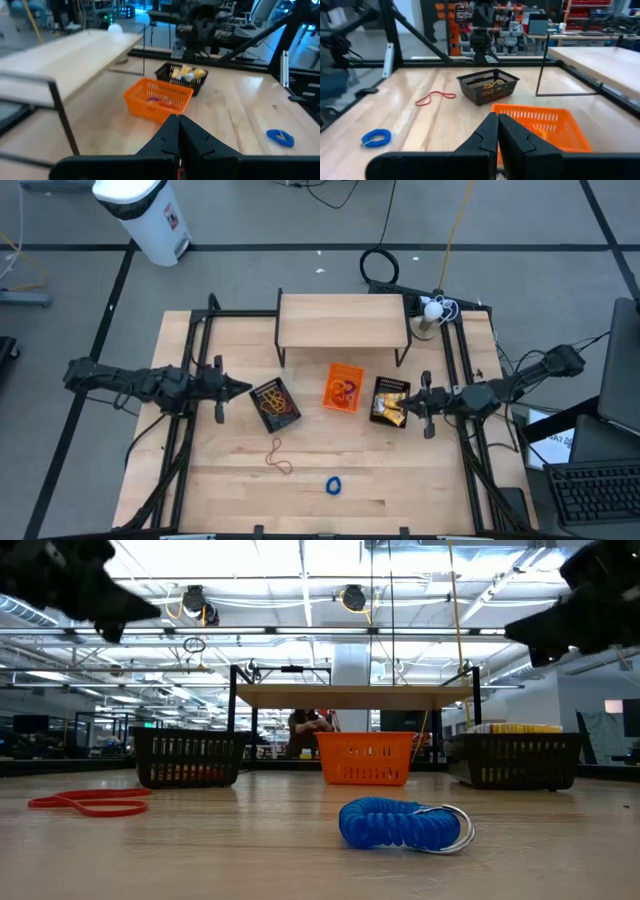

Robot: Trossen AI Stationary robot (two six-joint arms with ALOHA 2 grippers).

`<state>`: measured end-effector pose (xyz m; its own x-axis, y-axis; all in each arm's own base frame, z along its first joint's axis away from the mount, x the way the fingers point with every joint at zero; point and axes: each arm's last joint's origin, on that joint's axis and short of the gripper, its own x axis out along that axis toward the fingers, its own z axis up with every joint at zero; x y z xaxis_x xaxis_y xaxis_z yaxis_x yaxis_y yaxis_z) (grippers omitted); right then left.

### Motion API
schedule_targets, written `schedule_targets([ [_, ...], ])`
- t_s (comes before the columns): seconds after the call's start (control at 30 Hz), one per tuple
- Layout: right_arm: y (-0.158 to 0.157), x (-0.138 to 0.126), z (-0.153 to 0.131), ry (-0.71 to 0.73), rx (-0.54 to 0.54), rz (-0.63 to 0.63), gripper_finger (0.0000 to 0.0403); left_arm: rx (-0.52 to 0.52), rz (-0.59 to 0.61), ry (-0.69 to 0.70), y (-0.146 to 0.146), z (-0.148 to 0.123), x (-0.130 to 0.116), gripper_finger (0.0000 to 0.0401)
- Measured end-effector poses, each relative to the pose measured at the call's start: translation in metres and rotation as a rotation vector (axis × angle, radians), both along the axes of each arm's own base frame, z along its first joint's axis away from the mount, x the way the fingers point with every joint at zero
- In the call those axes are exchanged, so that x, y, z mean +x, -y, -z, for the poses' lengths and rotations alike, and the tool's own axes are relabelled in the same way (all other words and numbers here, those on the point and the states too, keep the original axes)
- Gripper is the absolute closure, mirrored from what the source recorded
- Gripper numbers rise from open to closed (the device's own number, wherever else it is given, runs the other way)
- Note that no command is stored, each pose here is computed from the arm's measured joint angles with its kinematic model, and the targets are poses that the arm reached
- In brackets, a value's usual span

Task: Pick & Place Office Desk Supplies
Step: Put the blue spring keychain into the orange bin

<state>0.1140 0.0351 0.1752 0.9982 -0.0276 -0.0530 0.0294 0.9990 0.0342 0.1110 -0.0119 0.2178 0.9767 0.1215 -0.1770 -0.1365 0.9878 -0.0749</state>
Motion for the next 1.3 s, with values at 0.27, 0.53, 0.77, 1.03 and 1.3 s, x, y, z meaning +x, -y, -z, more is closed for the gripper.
schedule_targets([
  [0.27,-0.041,0.064,-0.04,-0.213,-0.123,-0.031,0.0396,-0.015,-0.031,-0.053,-0.005,0.031,-0.002,0.0385],
  [0.53,-0.097,0.154,-0.049,-0.585,-0.105,-0.098,0.0295,-0.056,-0.038,-0.052,-0.004,0.032,-0.002,0.038],
  [0.77,-0.126,0.206,-0.017,-0.708,-0.159,-0.12,0.0186,-0.052,-0.038,-0.053,-0.004,0.032,-0.002,0.038],
  [1.03,-0.138,0.227,0.022,-0.7,-0.211,-0.215,0.0175,-0.048,-0.039,-0.042,-0.005,0.031,-0.001,0.038],
  [1.3,-0.145,0.234,0.047,-0.715,-0.171,-0.297,0.0189,-0.048,-0.039,-0.039,-0.005,0.031,-0.001,0.038],
])
